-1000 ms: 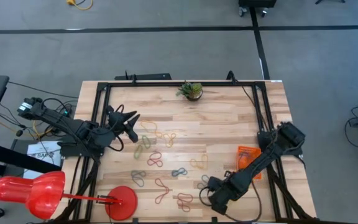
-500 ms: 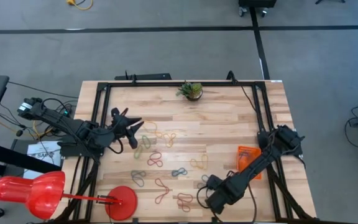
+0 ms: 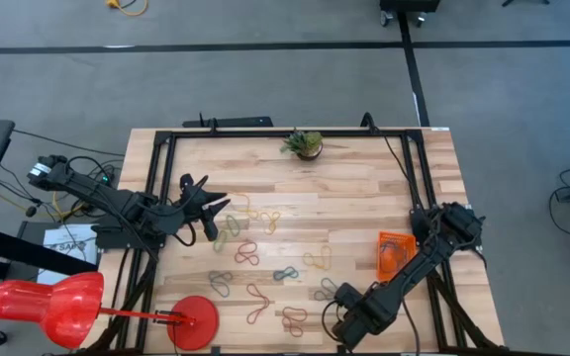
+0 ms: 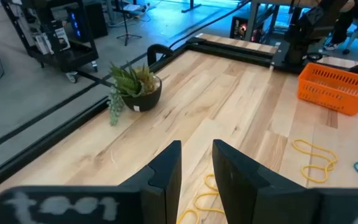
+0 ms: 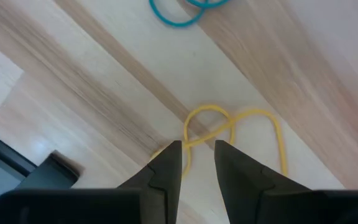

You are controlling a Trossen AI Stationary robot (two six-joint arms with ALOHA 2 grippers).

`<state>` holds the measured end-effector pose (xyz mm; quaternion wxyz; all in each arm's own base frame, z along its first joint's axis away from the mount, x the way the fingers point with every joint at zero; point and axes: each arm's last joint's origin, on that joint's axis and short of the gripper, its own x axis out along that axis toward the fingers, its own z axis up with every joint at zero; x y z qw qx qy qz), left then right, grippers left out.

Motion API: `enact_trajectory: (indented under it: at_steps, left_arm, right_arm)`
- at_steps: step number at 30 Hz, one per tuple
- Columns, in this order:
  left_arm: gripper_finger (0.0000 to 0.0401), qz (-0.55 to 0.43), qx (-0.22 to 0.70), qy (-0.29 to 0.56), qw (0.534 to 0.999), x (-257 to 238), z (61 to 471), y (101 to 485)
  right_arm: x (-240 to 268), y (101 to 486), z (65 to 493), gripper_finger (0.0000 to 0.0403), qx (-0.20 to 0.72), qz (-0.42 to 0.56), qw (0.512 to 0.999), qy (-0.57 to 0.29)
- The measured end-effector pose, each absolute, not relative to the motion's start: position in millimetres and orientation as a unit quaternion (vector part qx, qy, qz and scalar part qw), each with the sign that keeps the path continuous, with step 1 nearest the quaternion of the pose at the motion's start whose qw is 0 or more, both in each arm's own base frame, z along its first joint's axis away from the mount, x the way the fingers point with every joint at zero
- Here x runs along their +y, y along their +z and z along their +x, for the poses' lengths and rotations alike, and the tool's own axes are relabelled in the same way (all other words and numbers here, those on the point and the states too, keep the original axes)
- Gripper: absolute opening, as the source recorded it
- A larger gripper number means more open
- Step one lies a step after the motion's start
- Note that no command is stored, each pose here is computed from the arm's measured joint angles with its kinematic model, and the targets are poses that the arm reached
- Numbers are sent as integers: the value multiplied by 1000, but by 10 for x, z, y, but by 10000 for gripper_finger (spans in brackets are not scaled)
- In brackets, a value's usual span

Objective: Pick and place rubber bands into bin
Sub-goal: Put the yellow rubber band into the orange basket

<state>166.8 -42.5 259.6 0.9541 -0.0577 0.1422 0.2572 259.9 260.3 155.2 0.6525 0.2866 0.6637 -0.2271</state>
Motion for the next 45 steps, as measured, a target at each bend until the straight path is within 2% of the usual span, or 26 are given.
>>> enact_trajectory:
  at_steps: [5,11,15,18,20,22,25,29,34,36,40,45]
  left_arm:
    - [82,-57,151,253,954,-425,1662,2579]
    - [82,-75,159,233,956,-438,1664,2567]
    - [82,-80,166,227,956,-442,1660,2555]
    - [82,-78,170,225,956,-452,1669,2543]
    - [82,-77,170,225,956,-458,1680,2537]
    - [82,-73,177,226,955,-464,1695,2516]
    - [82,-73,181,226,954,-473,1715,2495]
    - [82,-72,191,223,953,-490,1743,2460]
    - [82,-72,194,220,953,-495,1753,2450]
    - [82,-73,194,220,953,-496,1753,2451]
    - [82,-74,194,218,954,-497,1754,2452]
    - [82,-79,191,207,956,-505,1763,2463]
  right_arm:
    - [2621,1451,2618,90,655,282,659,-238]
    - [2647,1235,2635,90,678,282,625,-265]
    - [2645,1213,2642,88,654,284,639,-290]
    - [2605,1236,2677,65,636,285,652,-298]
    - [2584,1264,2732,34,633,288,653,-301]
    - [2580,1324,2797,10,627,283,662,-297]
    - [2563,1491,2890,11,617,249,675,-318]
    - [2529,1991,2968,2,600,222,686,-347]
    - [2567,2547,2864,1,602,181,688,-363]
    - [2543,2646,2881,1,594,187,705,-340]
    - [2474,2787,2777,1,561,193,724,-352]
    - [2405,2636,2611,1,608,175,686,-359]
